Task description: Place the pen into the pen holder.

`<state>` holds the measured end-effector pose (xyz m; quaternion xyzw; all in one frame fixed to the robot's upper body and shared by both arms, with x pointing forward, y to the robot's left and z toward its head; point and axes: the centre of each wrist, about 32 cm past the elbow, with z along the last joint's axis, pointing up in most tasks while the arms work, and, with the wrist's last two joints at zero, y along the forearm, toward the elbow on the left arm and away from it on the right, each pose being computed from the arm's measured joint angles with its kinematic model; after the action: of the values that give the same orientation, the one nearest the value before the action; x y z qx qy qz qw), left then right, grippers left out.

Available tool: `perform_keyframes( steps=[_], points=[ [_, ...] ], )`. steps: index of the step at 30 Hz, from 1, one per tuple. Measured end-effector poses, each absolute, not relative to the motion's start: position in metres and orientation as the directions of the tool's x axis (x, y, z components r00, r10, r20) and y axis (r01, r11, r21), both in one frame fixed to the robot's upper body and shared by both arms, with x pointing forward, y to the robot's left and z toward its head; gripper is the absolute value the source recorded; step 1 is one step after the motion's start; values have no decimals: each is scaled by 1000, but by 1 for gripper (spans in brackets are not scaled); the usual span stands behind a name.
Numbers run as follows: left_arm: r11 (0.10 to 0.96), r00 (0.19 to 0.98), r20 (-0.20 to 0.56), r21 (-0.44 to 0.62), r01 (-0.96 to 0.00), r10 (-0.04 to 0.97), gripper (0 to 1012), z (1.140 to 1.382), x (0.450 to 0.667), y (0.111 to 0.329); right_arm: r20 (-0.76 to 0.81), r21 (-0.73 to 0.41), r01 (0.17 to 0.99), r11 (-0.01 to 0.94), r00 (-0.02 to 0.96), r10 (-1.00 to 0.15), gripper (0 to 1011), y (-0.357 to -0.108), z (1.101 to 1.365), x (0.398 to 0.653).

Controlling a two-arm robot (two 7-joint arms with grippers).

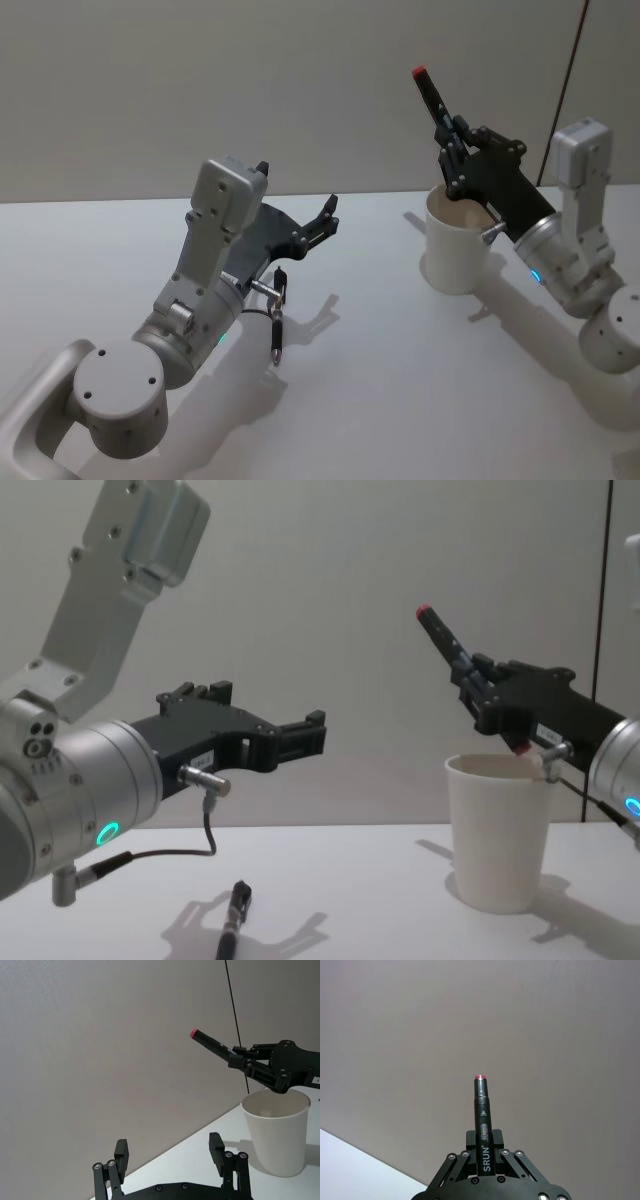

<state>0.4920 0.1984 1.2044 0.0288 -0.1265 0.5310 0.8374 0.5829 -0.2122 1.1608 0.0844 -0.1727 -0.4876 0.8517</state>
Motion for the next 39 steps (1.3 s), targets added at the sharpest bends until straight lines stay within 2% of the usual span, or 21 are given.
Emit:
perform_keyframes(
  steps=[6, 8, 9, 18, 19, 26, 30, 33, 34, 39],
  points=[
    [434, 404, 243, -86, -897, 882, 1001, 1204, 492, 198, 208, 305, 802, 514, 471, -857, 169, -211, 1158, 583],
    [434, 404, 242, -86, -897, 882, 1001, 1204, 492, 198, 207, 303, 802, 515, 472, -857, 196, -210, 1158, 583],
    [434, 404, 242, -86, -897, 882, 1001, 1204, 492, 198, 206, 303, 802, 515, 473, -857, 248, -210, 1158, 583],
    [434, 404, 242, -86, -897, 882, 1001, 1204, 492, 198, 203, 298, 802, 517, 476, -855, 503, -209, 1156, 584],
    [434, 404, 242, -86, -897, 882, 1001, 1204, 492, 198, 203, 297, 802, 517, 477, -855, 565, -209, 1156, 584],
    [434, 404, 242, -86, -897, 882, 1001, 1204, 492, 198, 201, 295, 803, 518, 478, -855, 741, -209, 1155, 584],
    [434, 404, 242, -86, -897, 882, 1001, 1204, 492, 198, 201, 294, 803, 519, 479, -855, 894, -209, 1155, 584],
    [434, 404, 242, -86, -897, 882, 1001, 1204, 492, 198, 198, 295, 803, 519, 480, -855, 942, -209, 1156, 584],
    [434, 404, 242, -86, -897, 882, 1001, 1204, 492, 198, 197, 295, 803, 518, 480, -855, 988, -209, 1157, 584],
    [434, 404, 242, -86, -897, 882, 1001, 1204, 492, 198, 181, 298, 807, 510, 477, -860, 1001, -211, 1163, 581]
  ],
)
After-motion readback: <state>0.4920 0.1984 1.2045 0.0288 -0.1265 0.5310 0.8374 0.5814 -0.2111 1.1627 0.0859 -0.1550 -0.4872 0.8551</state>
